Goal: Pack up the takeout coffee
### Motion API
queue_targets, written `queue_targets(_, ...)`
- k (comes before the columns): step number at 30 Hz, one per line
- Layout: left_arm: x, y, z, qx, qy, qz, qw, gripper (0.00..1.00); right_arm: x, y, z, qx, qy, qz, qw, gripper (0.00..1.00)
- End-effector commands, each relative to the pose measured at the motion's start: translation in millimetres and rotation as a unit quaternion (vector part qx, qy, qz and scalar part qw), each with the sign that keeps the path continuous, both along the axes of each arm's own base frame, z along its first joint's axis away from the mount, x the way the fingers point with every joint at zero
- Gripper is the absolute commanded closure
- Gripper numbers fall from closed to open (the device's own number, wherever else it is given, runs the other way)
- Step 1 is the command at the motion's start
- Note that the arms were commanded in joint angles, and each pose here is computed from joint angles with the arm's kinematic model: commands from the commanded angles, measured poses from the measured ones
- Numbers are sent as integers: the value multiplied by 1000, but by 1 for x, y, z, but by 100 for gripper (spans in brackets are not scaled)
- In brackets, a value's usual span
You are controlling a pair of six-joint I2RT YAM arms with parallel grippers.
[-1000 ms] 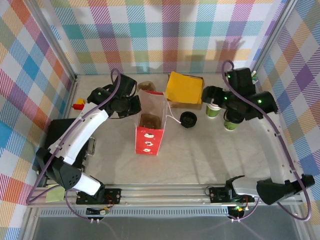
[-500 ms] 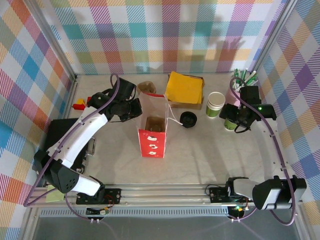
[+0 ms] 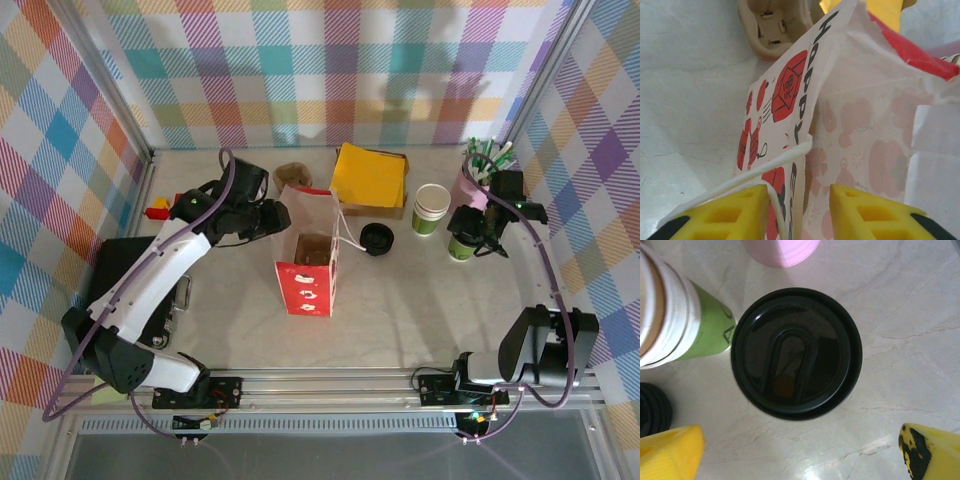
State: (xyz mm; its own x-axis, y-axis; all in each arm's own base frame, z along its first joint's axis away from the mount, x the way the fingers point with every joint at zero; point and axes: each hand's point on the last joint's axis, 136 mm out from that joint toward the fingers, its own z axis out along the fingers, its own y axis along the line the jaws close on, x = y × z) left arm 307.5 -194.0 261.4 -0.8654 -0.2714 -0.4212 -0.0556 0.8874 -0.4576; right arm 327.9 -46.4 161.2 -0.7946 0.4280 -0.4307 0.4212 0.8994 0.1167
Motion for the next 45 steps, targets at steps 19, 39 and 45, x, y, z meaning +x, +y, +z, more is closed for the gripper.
queue_targets(19, 4, -5, 9, 2, -37, -34, 999, 60, 33, -8, -15, 1, 31, 16, 999, 11)
queue_targets(39, 7, -8, 8, -2, -36, -37, 999, 60, 35, -11, -24, 5, 60, 27, 998, 18)
queue_targets(45, 6, -8, 6, -2, -34, -38, 999, 60, 34, -10, -26, 9, 78, 33, 996, 18)
